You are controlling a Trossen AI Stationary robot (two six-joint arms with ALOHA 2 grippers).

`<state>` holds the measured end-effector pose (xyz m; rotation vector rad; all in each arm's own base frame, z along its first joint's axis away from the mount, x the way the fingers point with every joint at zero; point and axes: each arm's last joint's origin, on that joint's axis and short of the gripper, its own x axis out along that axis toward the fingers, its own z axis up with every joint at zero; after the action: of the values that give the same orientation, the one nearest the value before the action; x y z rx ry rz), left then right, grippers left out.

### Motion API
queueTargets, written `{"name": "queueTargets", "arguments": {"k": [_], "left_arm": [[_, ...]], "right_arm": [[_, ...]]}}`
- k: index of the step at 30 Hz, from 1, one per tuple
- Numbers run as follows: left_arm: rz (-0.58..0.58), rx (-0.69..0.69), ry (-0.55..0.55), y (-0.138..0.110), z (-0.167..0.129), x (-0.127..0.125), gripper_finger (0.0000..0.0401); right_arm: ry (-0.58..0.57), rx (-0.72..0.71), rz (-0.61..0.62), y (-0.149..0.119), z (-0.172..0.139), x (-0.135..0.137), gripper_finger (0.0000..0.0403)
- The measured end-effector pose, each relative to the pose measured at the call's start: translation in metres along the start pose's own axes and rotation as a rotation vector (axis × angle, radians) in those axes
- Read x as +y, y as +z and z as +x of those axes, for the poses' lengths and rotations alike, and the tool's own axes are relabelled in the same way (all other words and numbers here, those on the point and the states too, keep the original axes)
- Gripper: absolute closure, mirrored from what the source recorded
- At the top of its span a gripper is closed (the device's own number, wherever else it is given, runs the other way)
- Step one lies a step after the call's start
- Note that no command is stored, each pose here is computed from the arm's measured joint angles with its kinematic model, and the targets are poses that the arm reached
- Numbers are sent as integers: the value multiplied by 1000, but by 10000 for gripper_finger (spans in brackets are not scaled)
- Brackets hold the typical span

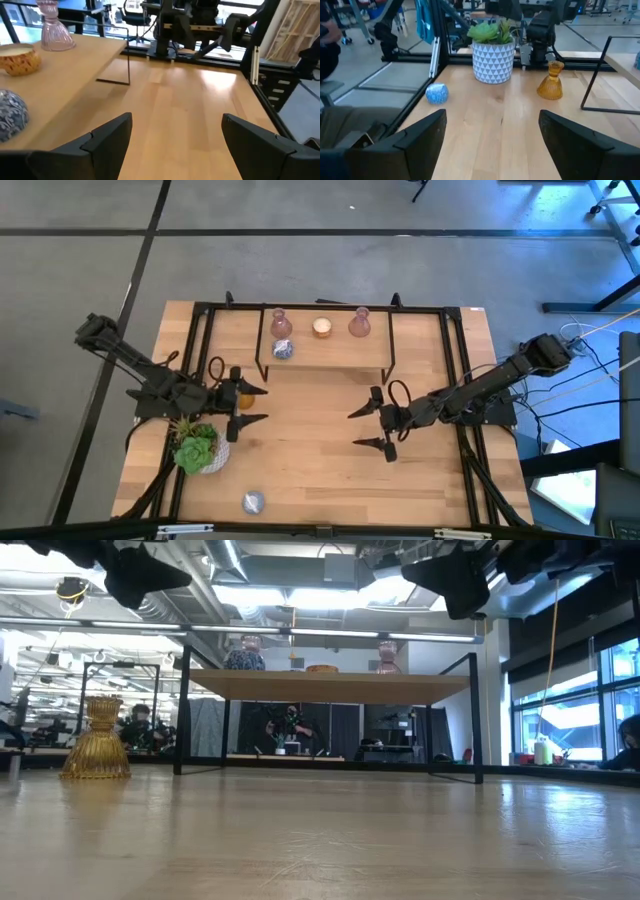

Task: Pick & Place candle stick holders
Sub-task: Put the white candle on the shelf

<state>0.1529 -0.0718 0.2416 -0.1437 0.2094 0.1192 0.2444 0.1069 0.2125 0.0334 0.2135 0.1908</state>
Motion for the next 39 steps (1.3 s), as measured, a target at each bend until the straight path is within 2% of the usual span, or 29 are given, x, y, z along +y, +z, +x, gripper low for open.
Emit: {"name": "queueTargets", "arguments": {"k": [9,14,16,19,22,24,27,29,32,36,39], "left_arm": [[-26,63,14,-14,-2,-11,97],[-34,85,3,-19,0,-17,97],[-51,106,-65,-20,-1,-22,97],[-90,115,-231,-19,-5,-35,99],[-57,33,-403,-13,-9,-54,102],[-22,-17,-454,-5,-9,-69,106],[10,9,-462,10,-3,-90,113],[43,95,-446,17,3,-105,119],[48,320,-405,22,13,-127,130],[-20,676,-245,15,21,-144,149],[-95,842,-159,7,25,-154,164]], "right_arm": [[7,-50,35,-6,12,2,82],[3,-1,85,-24,25,4,82],[0,23,84,-33,30,4,82],[1,17,83,-40,37,5,82],[3,-2,64,-39,42,6,82],[5,-16,49,-36,45,7,82],[5,-31,44,-31,47,8,82],[6,-39,50,-28,48,9,82],[5,-35,53,-28,48,9,82],[5,-12,79,-30,48,9,82],[1,17,94,-33,48,9,82]]}}
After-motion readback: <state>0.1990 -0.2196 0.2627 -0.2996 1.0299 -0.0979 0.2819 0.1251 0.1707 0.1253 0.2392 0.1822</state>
